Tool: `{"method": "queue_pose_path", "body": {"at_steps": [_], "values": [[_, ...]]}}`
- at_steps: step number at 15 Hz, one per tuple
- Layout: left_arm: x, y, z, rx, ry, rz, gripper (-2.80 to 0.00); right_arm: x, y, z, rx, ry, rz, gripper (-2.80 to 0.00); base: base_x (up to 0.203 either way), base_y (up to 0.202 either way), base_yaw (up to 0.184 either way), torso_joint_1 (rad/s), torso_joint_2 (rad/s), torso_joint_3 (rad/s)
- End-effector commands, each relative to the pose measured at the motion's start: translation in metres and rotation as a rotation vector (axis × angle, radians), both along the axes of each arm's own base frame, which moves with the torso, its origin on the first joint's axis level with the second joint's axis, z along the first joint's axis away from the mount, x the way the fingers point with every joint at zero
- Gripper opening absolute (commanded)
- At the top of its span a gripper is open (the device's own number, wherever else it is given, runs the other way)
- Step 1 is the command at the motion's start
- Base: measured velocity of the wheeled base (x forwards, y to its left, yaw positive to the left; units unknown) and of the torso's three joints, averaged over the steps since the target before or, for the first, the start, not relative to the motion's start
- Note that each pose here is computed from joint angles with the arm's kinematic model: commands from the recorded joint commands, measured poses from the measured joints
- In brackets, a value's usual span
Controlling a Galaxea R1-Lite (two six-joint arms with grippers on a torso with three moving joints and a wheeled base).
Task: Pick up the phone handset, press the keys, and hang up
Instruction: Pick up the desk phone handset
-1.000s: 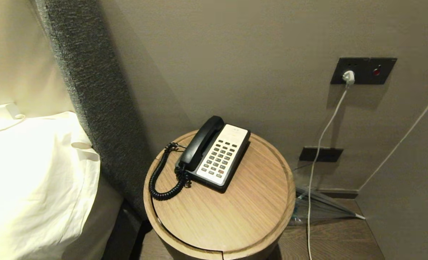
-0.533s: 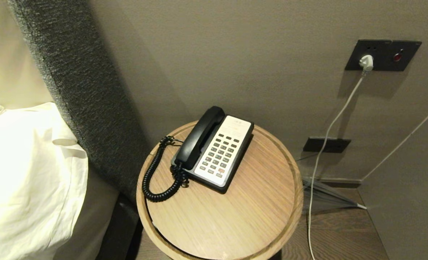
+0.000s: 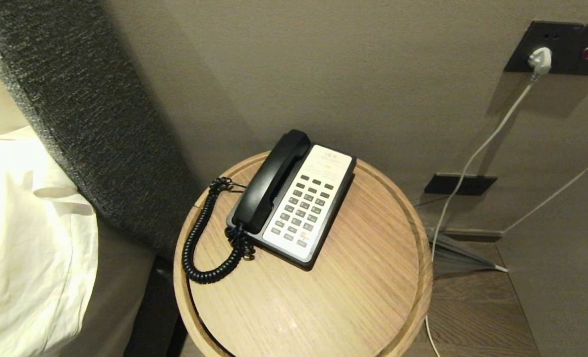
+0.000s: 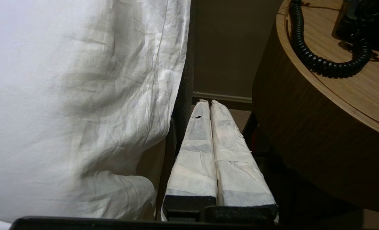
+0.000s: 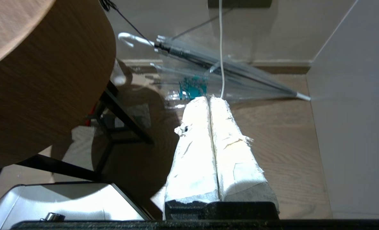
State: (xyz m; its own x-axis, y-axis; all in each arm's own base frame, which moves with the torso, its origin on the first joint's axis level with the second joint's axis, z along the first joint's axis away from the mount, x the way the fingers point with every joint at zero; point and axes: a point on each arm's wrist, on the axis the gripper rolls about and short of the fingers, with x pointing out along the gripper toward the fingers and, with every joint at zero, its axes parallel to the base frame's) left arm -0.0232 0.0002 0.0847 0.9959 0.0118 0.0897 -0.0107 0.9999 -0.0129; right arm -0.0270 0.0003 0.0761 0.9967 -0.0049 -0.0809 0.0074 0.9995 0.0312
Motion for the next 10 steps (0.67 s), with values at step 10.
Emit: {"method": "queue_pose_path", "body": {"at_steps": [10], "values": [[0.0032, 0.0000, -0.0111, 0.018, 0.039, 0.002, -2.80, 0.0001, 0.0000, 0.0000, 0.000, 0.002, 0.000, -2.80, 0.000, 0.000, 0.000, 0.002, 0.00, -0.090]]}}
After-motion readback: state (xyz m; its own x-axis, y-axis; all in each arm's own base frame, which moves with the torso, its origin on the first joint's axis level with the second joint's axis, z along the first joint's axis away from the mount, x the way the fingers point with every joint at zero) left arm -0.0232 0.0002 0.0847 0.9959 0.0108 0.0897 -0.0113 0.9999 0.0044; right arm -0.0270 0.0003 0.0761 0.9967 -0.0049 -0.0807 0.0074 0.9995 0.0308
